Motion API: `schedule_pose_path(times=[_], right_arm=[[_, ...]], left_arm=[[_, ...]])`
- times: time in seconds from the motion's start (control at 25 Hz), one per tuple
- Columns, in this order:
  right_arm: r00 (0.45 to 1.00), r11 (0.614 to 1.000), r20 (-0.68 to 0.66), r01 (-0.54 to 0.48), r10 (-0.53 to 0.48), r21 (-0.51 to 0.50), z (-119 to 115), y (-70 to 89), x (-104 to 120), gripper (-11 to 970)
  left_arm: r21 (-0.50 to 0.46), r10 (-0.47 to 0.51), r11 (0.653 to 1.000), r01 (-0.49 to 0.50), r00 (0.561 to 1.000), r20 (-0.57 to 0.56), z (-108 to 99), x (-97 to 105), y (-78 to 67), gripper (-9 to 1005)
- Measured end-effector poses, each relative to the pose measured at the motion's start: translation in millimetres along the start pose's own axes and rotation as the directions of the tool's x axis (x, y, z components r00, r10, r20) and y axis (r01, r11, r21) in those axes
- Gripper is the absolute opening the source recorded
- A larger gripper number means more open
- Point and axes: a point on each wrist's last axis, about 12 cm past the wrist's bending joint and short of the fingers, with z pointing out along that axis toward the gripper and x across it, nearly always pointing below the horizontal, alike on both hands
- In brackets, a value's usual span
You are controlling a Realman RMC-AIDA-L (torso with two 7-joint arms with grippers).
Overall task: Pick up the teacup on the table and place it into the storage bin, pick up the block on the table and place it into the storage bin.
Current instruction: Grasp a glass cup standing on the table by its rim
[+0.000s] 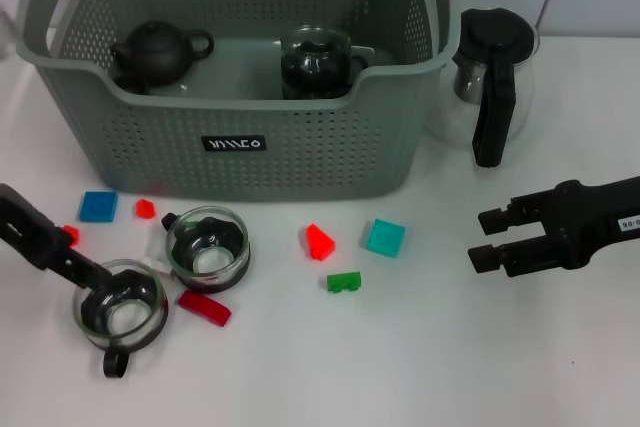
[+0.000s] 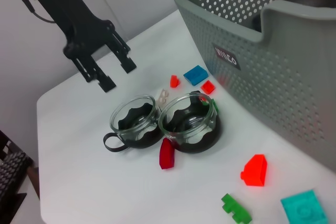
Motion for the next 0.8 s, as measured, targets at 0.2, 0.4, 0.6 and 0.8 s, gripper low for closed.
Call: schedule_pose_path(times=[0.2,0.4,0.6,0.8], right_arm=[[1.000,1.000,-0.001,-0.006,0.006,-0.002,-1,0.5,3,714],[1.000,1.000,-0.001,-0.009,0.009,-0.005,-1,0.8,4,714],[1.000,1.000,0.000,-0.014,0.014,-0.007,0,1.3,5,714],[1.000,1.000,-0.001,-0.024,0.024,-0.013,0,1.1,8,714]], left_arm=[[-0.056,0.030,0.998,-0.031,0.999,-0.029,17,-12,-9.1,738],[-0.107,0.004,0.994,-0.008,0.999,-0.039,27,-15,-9.8,734],[-0.121,-0.010,0.993,0.005,0.999,-0.044,34,-11,-9.4,726],[-0.108,-0.036,0.994,0.029,0.998,-0.056,45,-6,-6.8,709]])
